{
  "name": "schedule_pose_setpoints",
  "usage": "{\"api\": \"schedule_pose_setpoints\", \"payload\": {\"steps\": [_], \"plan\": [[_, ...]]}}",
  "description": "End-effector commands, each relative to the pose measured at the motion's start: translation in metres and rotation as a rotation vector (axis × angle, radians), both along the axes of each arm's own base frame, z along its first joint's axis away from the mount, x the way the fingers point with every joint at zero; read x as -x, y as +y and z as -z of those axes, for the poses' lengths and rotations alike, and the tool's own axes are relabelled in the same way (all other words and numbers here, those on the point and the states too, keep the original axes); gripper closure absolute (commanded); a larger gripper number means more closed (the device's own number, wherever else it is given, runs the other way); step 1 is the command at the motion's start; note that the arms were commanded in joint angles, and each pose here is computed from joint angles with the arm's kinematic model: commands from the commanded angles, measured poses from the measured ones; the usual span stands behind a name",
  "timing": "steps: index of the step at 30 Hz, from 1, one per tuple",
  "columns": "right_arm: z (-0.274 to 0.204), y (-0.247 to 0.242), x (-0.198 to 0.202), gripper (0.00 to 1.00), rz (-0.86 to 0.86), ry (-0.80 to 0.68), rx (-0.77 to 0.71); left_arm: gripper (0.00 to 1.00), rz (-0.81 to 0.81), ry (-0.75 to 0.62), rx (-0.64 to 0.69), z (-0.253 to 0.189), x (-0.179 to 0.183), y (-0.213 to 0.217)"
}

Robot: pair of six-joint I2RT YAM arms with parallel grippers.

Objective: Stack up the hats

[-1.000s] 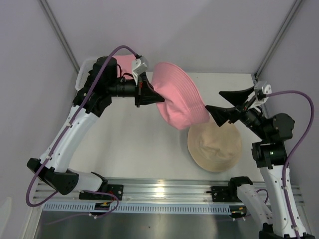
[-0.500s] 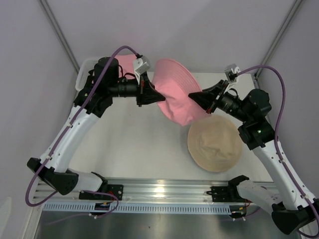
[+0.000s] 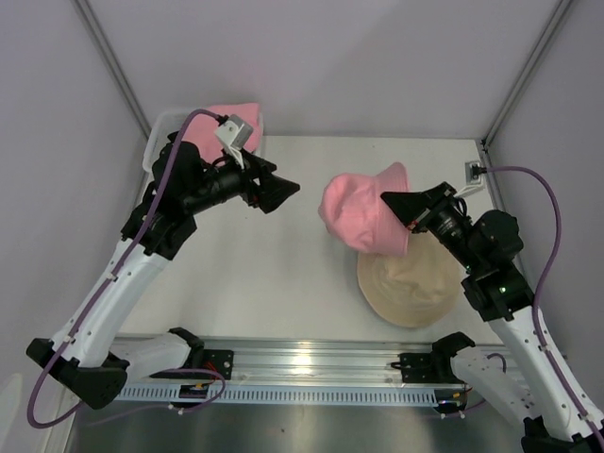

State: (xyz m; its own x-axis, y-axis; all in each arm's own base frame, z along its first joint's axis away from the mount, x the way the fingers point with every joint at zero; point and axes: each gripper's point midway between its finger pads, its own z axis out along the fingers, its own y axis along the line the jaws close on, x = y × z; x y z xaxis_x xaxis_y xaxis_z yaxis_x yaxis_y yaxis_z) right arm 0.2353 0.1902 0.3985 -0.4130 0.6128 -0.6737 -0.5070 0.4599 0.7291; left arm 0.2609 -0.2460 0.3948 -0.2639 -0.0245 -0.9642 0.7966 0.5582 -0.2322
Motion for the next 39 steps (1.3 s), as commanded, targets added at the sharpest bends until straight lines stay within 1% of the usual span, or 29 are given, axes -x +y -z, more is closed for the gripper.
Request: {"api": "schedule_pose_setpoints", "payload": {"steps": [1,2,4,6,8,9,10,11,13,15,17,18,20,21,22,24,25,26,27,28,29,31,35,38,39], "plan": [[-0.020,-0.038,0.005,1.00,0.197,0.022,-0.110,0.15,-0.136,-0.026,0.056,-0.013,-0.022,0.008],[-0.020,-0.048,0.003,1.00,0.256,0.031,-0.124,0.15,-0.140,-0.014,0.056,-0.010,-0.025,0.007],[-0.013,-0.058,0.003,1.00,0.308,0.067,-0.130,0.14,-0.154,0.014,0.046,0.001,-0.035,0.002],[-0.010,-0.066,0.003,1.00,0.349,0.093,-0.143,0.13,-0.194,0.038,0.043,0.009,-0.047,0.002],[0.002,-0.068,-0.004,1.00,0.381,0.147,-0.136,0.13,-0.237,0.080,0.024,0.027,-0.063,0.000],[0.008,-0.069,-0.009,1.00,0.402,0.180,-0.159,0.12,-0.269,0.099,0.026,0.033,-0.070,0.001],[0.005,-0.067,-0.013,1.00,0.399,0.176,-0.180,0.13,-0.287,0.129,0.011,0.047,-0.077,0.000],[0.004,-0.063,-0.017,1.00,0.384,0.178,-0.188,0.13,-0.301,0.137,0.016,0.050,-0.081,0.000],[-0.006,-0.045,-0.026,1.00,0.320,0.166,-0.214,0.13,-0.351,0.183,0.022,0.068,-0.089,0.004],[-0.008,-0.034,-0.036,1.00,0.309,0.175,-0.208,0.13,-0.391,0.210,0.109,0.066,-0.096,0.005],[-0.027,-0.032,-0.041,1.00,0.333,0.127,-0.224,0.13,-0.389,0.290,0.184,0.087,-0.093,0.007],[-0.033,-0.023,-0.039,1.00,0.312,0.116,-0.227,0.13,-0.362,0.270,0.234,0.086,-0.094,0.004],[-0.046,-0.014,-0.045,1.00,0.318,0.090,-0.238,0.13,-0.315,0.297,0.271,0.092,-0.090,-0.002],[-0.051,0.000,-0.041,1.00,0.283,0.082,-0.241,0.13,-0.298,0.294,0.281,0.093,-0.089,-0.005],[-0.046,0.010,-0.046,1.00,0.279,0.094,-0.219,0.13,-0.282,0.302,0.279,0.095,-0.089,-0.008],[-0.052,0.022,-0.046,1.00,0.282,0.078,-0.196,0.14,-0.276,0.327,0.260,0.105,-0.094,-0.012],[-0.049,0.042,-0.041,1.00,0.253,0.090,-0.166,0.14,-0.261,0.345,0.248,0.112,-0.093,-0.015],[-0.050,0.044,-0.043,1.00,0.294,0.073,-0.129,0.14,-0.253,0.351,0.245,0.114,-0.094,-0.017],[-0.061,0.049,-0.038,1.00,0.294,0.054,-0.119,0.15,-0.248,0.370,0.235,0.124,-0.096,-0.019],[-0.062,0.064,-0.027,1.00,0.266,0.051,-0.102,0.15,-0.240,0.371,0.237,0.124,-0.096,-0.021],[-0.061,0.067,-0.028,1.00,0.291,0.043,-0.074,0.15,-0.227,0.375,0.234,0.126,-0.096,-0.023],[-0.064,0.078,-0.017,1.00,0.270,0.034,-0.061,0.16,-0.230,0.384,0.223,0.133,-0.098,-0.024],[-0.044,0.075,-0.007,1.00,0.318,0.068,0.009,0.16,-0.246,0.370,0.205,0.135,-0.101,-0.019],[-0.019,0.063,0.005,1.00,0.330,0.125,0.077,0.16,-0.245,0.349,0.196,0.132,-0.099,-0.015],[-0.012,0.052,0.010,1.00,0.334,0.136,0.104,0.16,-0.250,0.347,0.194,0.133,-0.098,-0.014]]}}
